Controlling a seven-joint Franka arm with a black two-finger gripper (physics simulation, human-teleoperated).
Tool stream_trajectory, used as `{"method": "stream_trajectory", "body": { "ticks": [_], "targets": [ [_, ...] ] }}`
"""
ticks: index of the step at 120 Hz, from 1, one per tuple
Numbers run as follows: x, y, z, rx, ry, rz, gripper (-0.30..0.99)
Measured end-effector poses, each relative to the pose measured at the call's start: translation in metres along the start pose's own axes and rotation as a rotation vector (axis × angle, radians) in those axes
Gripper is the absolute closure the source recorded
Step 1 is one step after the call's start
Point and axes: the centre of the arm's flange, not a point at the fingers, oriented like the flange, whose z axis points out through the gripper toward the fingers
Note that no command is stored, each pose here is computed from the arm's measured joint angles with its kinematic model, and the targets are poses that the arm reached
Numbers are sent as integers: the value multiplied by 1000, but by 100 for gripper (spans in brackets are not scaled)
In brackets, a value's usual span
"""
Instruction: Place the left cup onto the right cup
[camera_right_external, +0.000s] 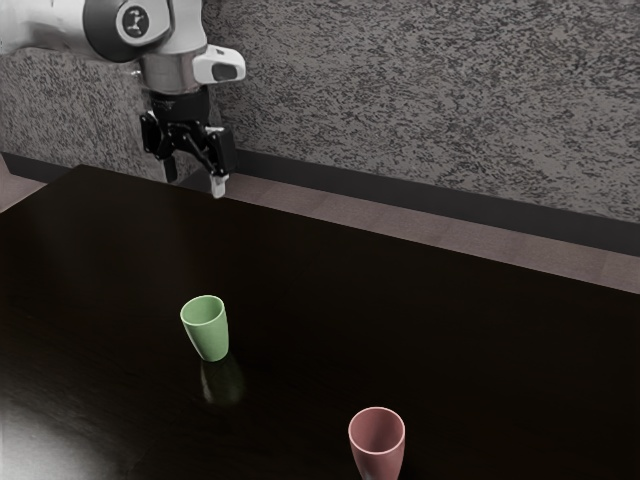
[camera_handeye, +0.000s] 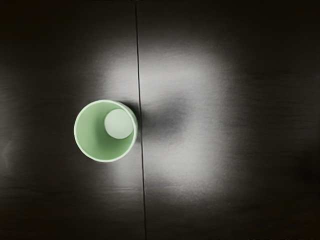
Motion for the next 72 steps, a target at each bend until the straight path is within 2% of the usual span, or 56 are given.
{"method": "stream_trajectory", "body": {
  "ticks": [48,72],
  "targets": [
    [5,10,7,2,-2,17,0],
    [13,3,35,3,-22,5,0]
  ]
}}
